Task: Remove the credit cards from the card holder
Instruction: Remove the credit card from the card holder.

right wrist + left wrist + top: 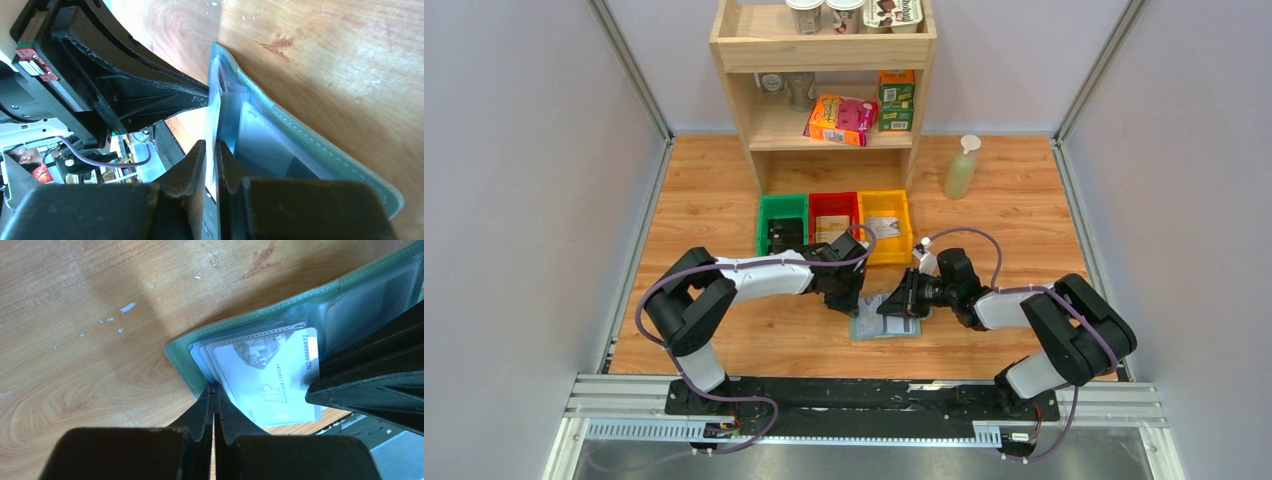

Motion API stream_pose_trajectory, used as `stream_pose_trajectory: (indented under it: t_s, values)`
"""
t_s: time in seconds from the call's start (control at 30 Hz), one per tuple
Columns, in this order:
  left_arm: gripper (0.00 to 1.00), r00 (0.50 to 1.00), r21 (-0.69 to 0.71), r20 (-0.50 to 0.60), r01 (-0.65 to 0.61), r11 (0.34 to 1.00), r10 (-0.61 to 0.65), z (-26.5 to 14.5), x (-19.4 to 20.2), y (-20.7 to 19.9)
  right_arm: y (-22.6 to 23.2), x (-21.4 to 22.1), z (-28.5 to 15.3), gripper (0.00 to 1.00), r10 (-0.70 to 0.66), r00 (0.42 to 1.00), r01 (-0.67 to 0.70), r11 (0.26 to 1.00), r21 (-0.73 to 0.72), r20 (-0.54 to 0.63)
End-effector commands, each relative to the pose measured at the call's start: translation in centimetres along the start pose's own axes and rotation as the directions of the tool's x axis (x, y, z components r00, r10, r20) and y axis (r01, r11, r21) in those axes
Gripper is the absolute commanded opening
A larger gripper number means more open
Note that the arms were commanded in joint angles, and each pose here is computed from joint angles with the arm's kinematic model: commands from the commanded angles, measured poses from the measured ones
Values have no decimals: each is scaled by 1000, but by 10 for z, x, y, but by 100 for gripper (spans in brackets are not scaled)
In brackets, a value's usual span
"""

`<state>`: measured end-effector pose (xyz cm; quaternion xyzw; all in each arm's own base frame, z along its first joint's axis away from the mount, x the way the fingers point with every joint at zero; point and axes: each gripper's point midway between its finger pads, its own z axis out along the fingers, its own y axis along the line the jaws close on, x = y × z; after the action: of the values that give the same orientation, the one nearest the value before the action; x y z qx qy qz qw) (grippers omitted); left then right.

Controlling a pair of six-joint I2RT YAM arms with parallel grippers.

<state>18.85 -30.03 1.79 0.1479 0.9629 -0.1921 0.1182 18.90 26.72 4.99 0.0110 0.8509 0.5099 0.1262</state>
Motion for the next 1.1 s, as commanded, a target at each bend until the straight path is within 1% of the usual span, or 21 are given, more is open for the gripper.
stream_pose_trajectory:
  t_s: [0.0, 0.07, 0.13, 0.2, 0.43, 0.8, 0.93, 1.03, 1.07]
  values:
    - [0, 999, -67, -41, -31, 997, 28, 14, 12, 16, 23, -3, -5, 13, -42, 999, 42, 994, -102, 6]
    - [0, 999, -66, -41, -31, 997, 28, 14, 11, 16, 22, -4, -6, 9, -39, 999, 40, 994, -102, 14]
    - [0, 999, -62, -39, -34, 998, 32, 14, 10, 14, 20, -5, -7, 3, -33, 999, 34, 994, -99, 16]
    - [0, 999, -64, -43, -34, 997, 31, 14, 11, 15, 18, -5, -7, 0, -28, 999, 29, 995, -93, 17]
    - [0, 999, -60, -45, -33, 998, 31, 15, 11, 14, 10, -6, -9, 0, -22, 1000, 23, 997, -75, 14]
    - [0, 998, -51, -47, -32, 998, 30, 16, 12, 13, -13, -12, -27, 1, 2, 1000, -2, 1000, -20, 30]
    - [0, 1000, -30, -12, -28, 999, 28, 11, 6, 9, -18, -10, -27, 1, 22, 999, -22, 1000, -15, 26]
    - [1, 998, 7, 58, -25, 1000, 24, 3, -6, 0, -19, -11, -27, 1, 25, 999, -25, 1000, -16, 29]
    - [3, 996, 20, 83, -27, 999, 25, -4, -10, -3, -19, -12, -27, 1, 26, 999, -26, 1000, -15, 30]
